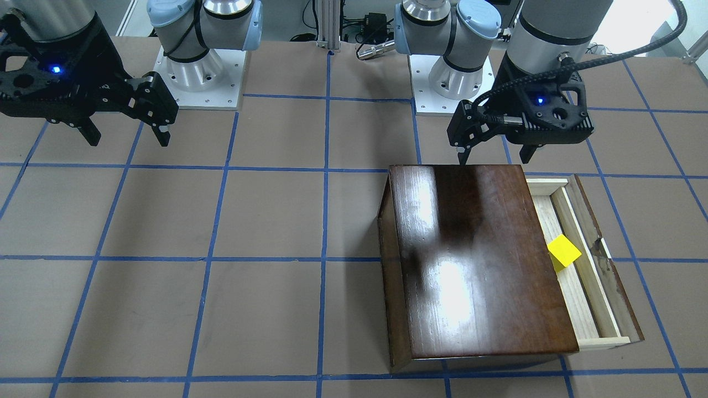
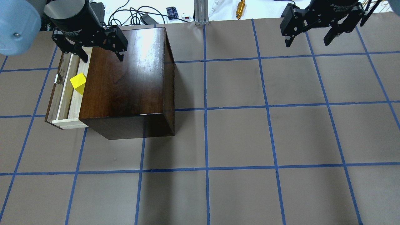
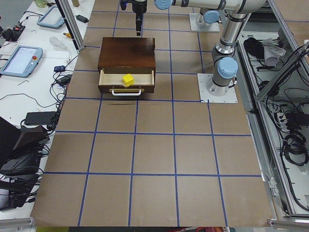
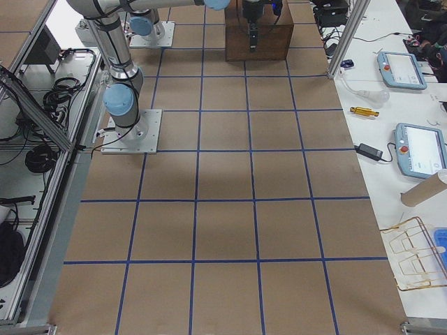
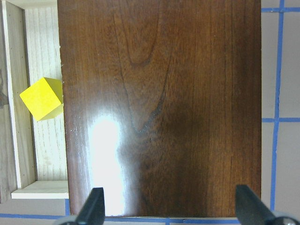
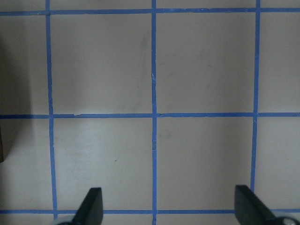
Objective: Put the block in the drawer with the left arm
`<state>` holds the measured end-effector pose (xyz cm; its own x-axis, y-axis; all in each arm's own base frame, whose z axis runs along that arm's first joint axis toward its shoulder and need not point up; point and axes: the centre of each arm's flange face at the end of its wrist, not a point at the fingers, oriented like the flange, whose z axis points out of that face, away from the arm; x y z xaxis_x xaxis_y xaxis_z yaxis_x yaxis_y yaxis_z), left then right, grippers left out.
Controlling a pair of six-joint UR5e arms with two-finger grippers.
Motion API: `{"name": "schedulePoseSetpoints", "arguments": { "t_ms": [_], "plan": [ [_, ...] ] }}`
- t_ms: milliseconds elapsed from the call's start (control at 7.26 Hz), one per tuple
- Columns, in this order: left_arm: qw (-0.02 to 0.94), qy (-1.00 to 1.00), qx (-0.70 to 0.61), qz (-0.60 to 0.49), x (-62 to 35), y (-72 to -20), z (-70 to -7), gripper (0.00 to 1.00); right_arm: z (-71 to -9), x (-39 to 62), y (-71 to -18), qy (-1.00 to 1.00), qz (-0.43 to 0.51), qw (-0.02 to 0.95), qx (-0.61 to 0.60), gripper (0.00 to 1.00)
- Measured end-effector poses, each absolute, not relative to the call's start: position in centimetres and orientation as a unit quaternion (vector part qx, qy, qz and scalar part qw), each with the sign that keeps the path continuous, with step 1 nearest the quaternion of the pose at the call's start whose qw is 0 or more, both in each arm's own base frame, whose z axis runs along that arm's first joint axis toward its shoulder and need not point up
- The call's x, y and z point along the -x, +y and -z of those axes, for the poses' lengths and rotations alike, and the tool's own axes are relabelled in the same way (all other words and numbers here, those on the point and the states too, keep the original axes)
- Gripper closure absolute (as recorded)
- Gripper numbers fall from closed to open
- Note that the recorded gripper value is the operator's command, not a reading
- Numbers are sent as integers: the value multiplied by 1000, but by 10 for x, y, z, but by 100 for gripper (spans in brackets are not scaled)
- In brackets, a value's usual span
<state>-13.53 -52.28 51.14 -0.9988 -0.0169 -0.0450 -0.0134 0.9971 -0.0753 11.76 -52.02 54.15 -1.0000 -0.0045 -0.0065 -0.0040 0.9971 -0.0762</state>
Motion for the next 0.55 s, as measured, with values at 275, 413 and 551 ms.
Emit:
{"name": "schedulePoseSetpoints", "arguments": {
  "t_ms": [275,413,551],
  "plan": [
    [23,999,9,35,135,-523,-510,2,-542,-117,-520,999,38,4,2,0],
    [23,999,9,34,135,-522,-510,2,-542,-117,-520,999,39,4,2,0],
    [23,999,9,33,136,-522,-510,2,-542,-117,-520,999,39,4,2,0]
  ]
}}
